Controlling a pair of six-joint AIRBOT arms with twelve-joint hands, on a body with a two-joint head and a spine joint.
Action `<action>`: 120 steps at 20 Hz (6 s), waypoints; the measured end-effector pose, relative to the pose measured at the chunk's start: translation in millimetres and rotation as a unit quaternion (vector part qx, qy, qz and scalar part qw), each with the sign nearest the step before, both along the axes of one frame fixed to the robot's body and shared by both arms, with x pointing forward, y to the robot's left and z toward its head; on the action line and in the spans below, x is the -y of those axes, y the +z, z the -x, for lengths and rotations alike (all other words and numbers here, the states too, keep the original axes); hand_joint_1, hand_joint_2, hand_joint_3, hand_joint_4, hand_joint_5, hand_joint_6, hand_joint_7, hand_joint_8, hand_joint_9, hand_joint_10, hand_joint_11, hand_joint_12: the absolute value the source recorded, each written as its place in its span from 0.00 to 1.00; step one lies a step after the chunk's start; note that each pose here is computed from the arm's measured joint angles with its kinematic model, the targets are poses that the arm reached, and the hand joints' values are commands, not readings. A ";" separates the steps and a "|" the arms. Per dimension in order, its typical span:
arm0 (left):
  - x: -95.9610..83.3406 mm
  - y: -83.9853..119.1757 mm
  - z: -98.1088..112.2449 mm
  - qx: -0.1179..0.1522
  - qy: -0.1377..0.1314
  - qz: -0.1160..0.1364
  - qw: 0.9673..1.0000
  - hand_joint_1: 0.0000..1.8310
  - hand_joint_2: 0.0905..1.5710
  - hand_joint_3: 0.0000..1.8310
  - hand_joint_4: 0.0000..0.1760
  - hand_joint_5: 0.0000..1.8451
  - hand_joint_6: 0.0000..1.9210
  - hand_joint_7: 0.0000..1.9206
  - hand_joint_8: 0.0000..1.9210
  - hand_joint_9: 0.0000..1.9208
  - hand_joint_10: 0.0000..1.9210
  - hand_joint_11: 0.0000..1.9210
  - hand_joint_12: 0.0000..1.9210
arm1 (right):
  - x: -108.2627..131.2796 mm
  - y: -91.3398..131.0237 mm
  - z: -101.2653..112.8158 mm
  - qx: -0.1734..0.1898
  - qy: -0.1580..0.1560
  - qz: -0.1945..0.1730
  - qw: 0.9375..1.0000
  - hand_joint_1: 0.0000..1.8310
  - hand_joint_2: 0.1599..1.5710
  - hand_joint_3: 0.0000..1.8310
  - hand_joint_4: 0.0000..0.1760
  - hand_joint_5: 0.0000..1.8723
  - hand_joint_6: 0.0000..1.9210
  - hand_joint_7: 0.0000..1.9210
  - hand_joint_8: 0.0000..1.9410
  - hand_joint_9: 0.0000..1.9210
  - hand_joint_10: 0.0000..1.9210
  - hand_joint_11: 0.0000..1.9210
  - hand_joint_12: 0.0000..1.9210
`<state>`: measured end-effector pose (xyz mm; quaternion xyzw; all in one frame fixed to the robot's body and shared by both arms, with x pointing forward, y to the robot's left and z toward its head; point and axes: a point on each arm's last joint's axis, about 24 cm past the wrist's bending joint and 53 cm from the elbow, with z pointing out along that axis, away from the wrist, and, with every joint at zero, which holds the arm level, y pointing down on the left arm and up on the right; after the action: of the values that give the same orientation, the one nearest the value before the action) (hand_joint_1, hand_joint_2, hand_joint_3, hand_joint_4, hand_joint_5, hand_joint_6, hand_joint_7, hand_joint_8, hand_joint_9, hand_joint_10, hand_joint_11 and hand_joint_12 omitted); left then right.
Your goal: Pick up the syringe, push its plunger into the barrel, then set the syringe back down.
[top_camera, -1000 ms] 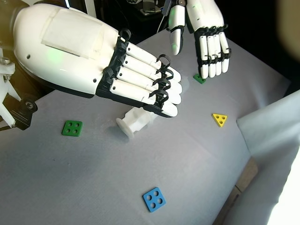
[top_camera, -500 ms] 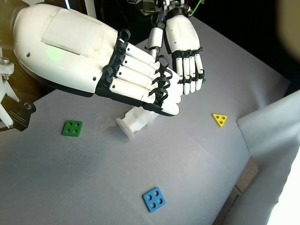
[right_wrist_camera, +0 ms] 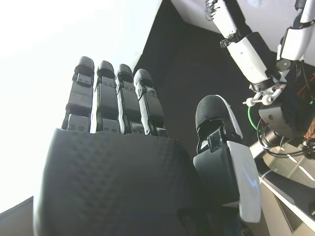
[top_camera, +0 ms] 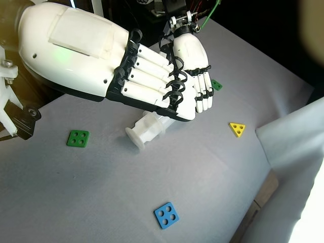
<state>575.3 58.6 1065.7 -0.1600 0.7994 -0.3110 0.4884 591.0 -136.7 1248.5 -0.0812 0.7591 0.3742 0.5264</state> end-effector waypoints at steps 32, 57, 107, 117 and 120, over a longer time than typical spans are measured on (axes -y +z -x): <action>12.4 -47.5 -13.5 0.003 -0.009 -0.016 1.000 0.54 0.60 0.00 0.00 0.08 0.00 0.06 0.00 0.06 0.00 0.00 0.20 | -1.7 4.4 0.4 0.003 0.002 -0.007 1.000 0.00 0.87 0.00 0.00 0.09 0.00 0.08 0.00 0.06 0.00 0.00 0.16; 23.0 -29.1 -22.3 0.015 -0.033 -0.009 0.999 0.75 0.70 0.00 0.00 0.52 0.46 0.47 0.61 0.45 0.69 0.36 0.64 | 13.2 5.2 -11.7 -0.019 -0.045 -0.031 0.998 0.00 0.85 0.00 0.00 0.11 0.01 0.09 0.00 0.07 0.00 0.00 0.19; 15.0 105.3 -64.8 0.066 -0.026 0.053 0.996 0.74 0.73 0.00 0.00 0.49 0.49 0.43 0.69 0.40 0.76 0.31 0.73 | 54.8 -80.1 3.8 -0.416 -0.247 -0.527 0.699 0.00 0.87 0.00 0.00 0.00 0.00 0.00 0.00 0.00 0.00 0.00 0.00; 17.3 108.5 -68.4 0.071 -0.014 0.057 0.996 0.75 0.72 0.00 0.00 0.48 0.51 0.46 0.63 0.41 0.74 0.31 0.73 | 21.0 -77.9 1.6 -0.442 -0.217 -0.539 0.684 0.00 0.87 0.00 0.00 0.00 0.00 0.00 0.00 0.00 0.00 0.00 0.00; 15.8 108.0 -68.8 0.070 -0.010 0.056 0.996 0.75 0.72 0.00 0.00 0.47 0.52 0.47 0.62 0.42 0.73 0.32 0.73 | 14.3 -75.0 1.9 -0.443 -0.210 -0.540 0.684 0.00 0.86 0.00 0.00 0.00 0.00 0.00 0.00 0.00 0.00 0.00 0.00</action>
<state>644.2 42.7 1173.7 -0.1569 0.7460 -0.3709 0.5303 589.2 -151.0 1173.5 0.5538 0.5679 0.5912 0.1459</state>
